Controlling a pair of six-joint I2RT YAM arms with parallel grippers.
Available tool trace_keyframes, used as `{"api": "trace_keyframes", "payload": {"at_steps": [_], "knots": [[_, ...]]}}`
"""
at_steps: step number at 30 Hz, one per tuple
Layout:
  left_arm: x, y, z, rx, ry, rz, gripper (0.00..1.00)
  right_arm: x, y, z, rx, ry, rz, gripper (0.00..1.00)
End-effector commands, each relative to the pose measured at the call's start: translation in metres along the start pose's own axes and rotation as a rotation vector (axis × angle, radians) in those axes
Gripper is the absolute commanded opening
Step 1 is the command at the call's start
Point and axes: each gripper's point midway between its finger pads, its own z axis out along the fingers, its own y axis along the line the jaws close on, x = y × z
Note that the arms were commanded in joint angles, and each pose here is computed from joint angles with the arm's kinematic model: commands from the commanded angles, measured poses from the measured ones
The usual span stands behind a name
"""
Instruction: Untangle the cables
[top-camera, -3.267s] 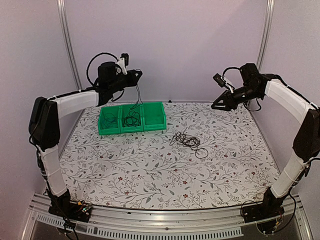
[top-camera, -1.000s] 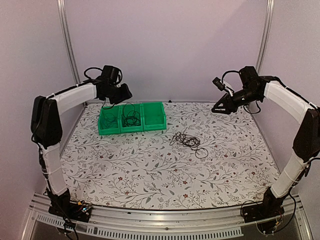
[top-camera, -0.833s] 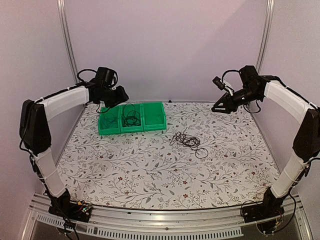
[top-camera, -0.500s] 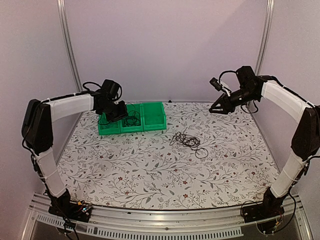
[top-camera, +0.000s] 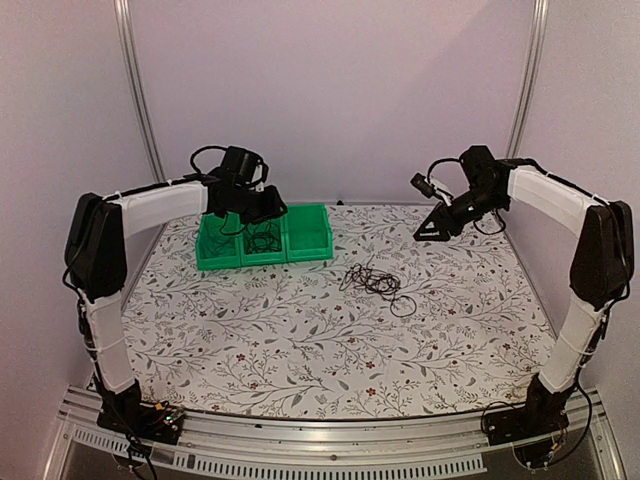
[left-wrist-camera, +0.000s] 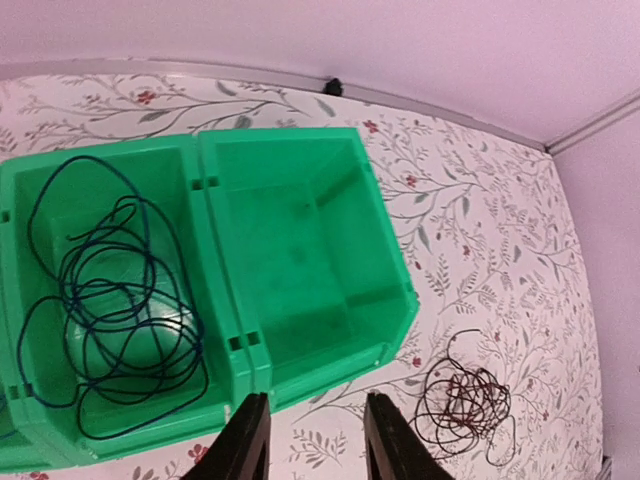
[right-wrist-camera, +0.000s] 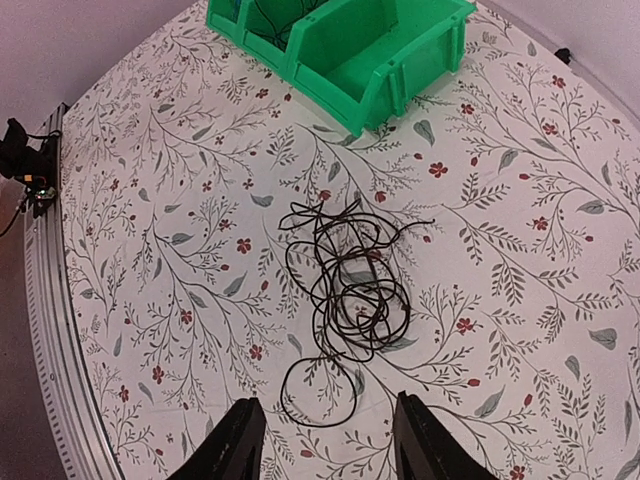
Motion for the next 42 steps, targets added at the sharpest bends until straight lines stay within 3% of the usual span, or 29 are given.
{"api": "trace_keyframes", "payload": {"at_steps": [1, 5, 11, 27, 37, 38, 40, 42], "knots": [[0.006, -0.098, -0.02, 0.305, -0.055, 0.261, 0.38, 0.035, -0.017, 0.033, -0.023, 0.112, 0.078, 0.49], [0.048, -0.138, -0.02, 0.406, -0.007, 0.407, 0.43, 0.033, -0.034, 0.053, -0.04, 0.118, 0.107, 0.51], [0.092, -0.162, -0.025, 0.474, 0.074, 0.41, 0.44, 0.018, -0.058, 0.092, -0.09, 0.099, 0.127, 0.56], [0.106, -0.136, -0.058, 0.344, 0.107, 0.302, 0.42, 0.018, -0.07, 0.185, -0.226, 0.054, 0.19, 0.57], [0.105, -0.123, -0.077, 0.29, 0.094, 0.265, 0.42, 0.02, -0.085, 0.213, -0.23, 0.02, 0.238, 0.38], [0.106, -0.121, -0.079, 0.284, 0.093, 0.266, 0.42, 0.02, -0.087, 0.214, -0.226, 0.019, 0.24, 0.33], [0.104, -0.121, -0.081, 0.281, 0.085, 0.268, 0.42, 0.02, -0.087, 0.216, -0.229, 0.019, 0.24, 0.12], [0.104, -0.12, -0.082, 0.279, 0.081, 0.273, 0.42, 0.019, -0.087, 0.215, -0.227, 0.02, 0.242, 0.0]]}}
